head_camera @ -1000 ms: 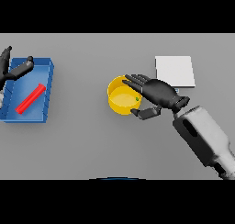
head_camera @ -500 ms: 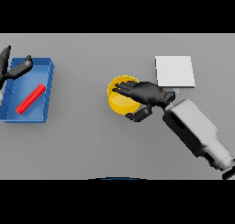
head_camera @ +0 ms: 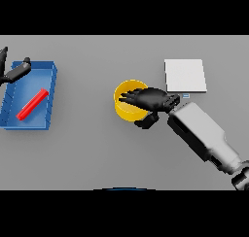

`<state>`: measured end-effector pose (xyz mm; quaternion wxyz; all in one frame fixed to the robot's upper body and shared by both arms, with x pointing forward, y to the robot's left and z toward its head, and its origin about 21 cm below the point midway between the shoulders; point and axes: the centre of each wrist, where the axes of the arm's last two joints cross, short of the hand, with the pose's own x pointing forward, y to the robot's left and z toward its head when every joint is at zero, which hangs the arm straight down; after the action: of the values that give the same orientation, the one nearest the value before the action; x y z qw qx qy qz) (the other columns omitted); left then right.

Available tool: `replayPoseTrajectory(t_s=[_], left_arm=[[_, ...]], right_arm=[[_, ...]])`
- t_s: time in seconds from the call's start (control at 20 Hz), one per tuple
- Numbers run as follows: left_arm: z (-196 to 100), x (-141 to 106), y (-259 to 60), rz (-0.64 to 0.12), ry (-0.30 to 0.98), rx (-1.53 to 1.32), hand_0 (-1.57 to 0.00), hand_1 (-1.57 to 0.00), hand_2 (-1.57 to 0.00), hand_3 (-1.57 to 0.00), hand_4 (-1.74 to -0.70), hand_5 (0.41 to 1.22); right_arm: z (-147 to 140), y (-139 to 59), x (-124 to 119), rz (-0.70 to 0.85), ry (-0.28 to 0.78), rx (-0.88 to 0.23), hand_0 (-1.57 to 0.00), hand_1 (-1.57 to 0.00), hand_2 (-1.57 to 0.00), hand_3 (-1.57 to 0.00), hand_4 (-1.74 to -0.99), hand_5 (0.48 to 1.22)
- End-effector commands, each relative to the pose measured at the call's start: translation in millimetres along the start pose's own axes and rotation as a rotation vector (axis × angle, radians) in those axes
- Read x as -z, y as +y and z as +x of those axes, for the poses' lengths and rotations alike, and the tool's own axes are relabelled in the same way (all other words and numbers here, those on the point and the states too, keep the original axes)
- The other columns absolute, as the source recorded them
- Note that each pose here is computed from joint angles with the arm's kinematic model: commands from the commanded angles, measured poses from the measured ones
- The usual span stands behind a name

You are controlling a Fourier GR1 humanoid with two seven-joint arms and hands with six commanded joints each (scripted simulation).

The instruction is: Pick up the red beaker and tilt it to pour out 1 green nut into yellow bowl. Pick up the yellow bowl and place it on the metallic measuring scale.

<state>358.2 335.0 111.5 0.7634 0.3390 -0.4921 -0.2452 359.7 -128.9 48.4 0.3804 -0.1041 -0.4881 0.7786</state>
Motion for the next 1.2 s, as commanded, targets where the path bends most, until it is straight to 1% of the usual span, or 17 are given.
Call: replayPoseTrajectory(t_s=[0.0,0.1,0.15,0.2,0.25,0.3,0.35,0.4,0.45,0.55,0.65,0.8,0.85,0.95,1.0,1.05,1.15], left_arm=[[4.0,0.7,-0.7,0.004,-0.002,0.001,0.0,0.0,0.0,0.0,-0.79,0.729],[1.6,-0.6,-1.0,-0.002,-0.013,0.004,0.0,0.0,0.0,0.0,-0.79,0.725],[4.0,-1.4,0.9,-0.002,-0.014,0.0,0.0,0.0,0.0,0.0,-0.79,0.723],[3.9,-2.9,1.3,-0.006,-0.019,-0.003,0.0,0.0,0.0,0.0,-0.79,0.722],[3.1,-2.2,1.4,-0.005,-0.008,-0.003,0.0,0.0,0.0,0.0,-0.79,0.723],[3.5,-3.0,0.8,-0.001,-0.01,-0.01,0.0,0.0,0.0,0.0,-0.8,0.725],[3.4,-3.5,-0.3,0.004,-0.017,-0.009,0.0,0.0,0.0,0.0,-0.8,0.726],[5.4,-4.0,0.4,-0.001,-0.013,-0.014,0.0,0.0,0.0,0.0,-0.8,0.727],[4.9,-5.2,0.4,0.003,-0.02,-0.013,0.0,0.0,0.0,0.0,-0.8,0.728],[6.4,-5.7,4.6,0.007,-0.015,-0.005,0.0,0.0,0.0,0.0,-0.8,0.727],[5.1,-5.6,0.4,0.001,-0.012,-0.014,0.0,0.0,0.0,0.0,-0.8,0.725],[5.0,-5.0,3.6,0.007,-0.012,-0.02,0.0,0.0,0.0,0.0,-0.81,0.724],[3.0,-4.7,1.8,0.005,-0.009,-0.01,0.0,0.0,0.0,0.0,-0.81,0.725],[6.3,-6.5,-0.6,0.003,-0.027,-0.01,0.0,0.0,0.0,0.0,-0.8,0.724],[7.6,-5.3,2.3,0.004,-0.021,-0.008,0.0,0.0,0.0,0.0,-0.8,0.724],[8.8,-4.6,2.6,0.002,-0.022,-0.013,0.0,0.0,0.0,0.0,-0.8,0.723],[8.2,-5.6,1.2,-0.003,-0.013,-0.002,0.0,0.0,0.0,0.0,-0.8,0.721]], right_arm=[[0.2,0.5,0.0,0.007,-0.004,0.002,0.0,0.0,0.0,-0.01,-1.308,0.729],[5.2,2.7,3.8,0.017,0.018,-0.005,-0.02,-0.04,-0.07,-0.09,-1.339,0.784],[6.5,1.1,4.6,0.023,0.018,-0.02,-0.09,-0.11,-0.13,-0.16,-1.362,0.82],[6.5,3.9,4.9,0.025,0.008,-0.029,-0.26,-0.24,-0.23,-0.25,-1.387,0.9],[4.0,3.7,0.8,0.033,-0.002,-0.025,-0.51,-0.44,-0.39,-0.36,-1.425,0.964],[6.7,5.5,2.1,0.043,0.012,-0.03,-0.72,-0.66,-0.62,-0.47,-1.488,1.016],[5.3,2.8,1.1,0.064,0.002,-0.026,-0.89,-0.85,-0.81,-0.59,-1.534,1.057],[5.1,1.4,0.2,0.084,-0.006,-0.018,-1.03,-0.99,-0.97,-0.69,-1.571,1.09],[5.3,0.7,2.1,0.096,-0.001,-0.013,-1.14,-1.11,-1.09,-0.87,-1.604,1.116],[4.8,-0.9,3.1,0.103,0.001,-0.008,-1.29,-1.27,-1.26,-1.02,-1.649,1.154],[4.6,0.2,-0.5,0.096,-0.004,-0.004,-1.39,-1.38,-1.31,-1.14,-1.682,1.178],[5.6,-0.2,-3.9,0.087,0.003,0.001,-1.48,-1.47,-1.42,-1.18,-1.711,1.199],[1.8,-1.2,-7.6,0.083,-0.004,0.001,-1.5,-1.49,-1.45,-1.18,-1.717,1.203],[7.2,-13.6,-11.3,0.06,0.008,-0.01,-1.52,-1.52,-1.47,-1.19,-1.726,1.21],[5.7,-17.9,-15.8,0.049,-0.013,-0.003,-1.53,-1.53,-1.49,-1.19,-1.729,1.212],[4.1,-24.2,-21.8,0.048,-0.01,-0.006,-1.54,-1.54,-1.47,-1.27,-1.731,1.214],[5.9,-37.3,-34.2,0.037,0.011,-0.024,-1.55,-1.55,-1.51,-1.38,-1.731,1.216]])
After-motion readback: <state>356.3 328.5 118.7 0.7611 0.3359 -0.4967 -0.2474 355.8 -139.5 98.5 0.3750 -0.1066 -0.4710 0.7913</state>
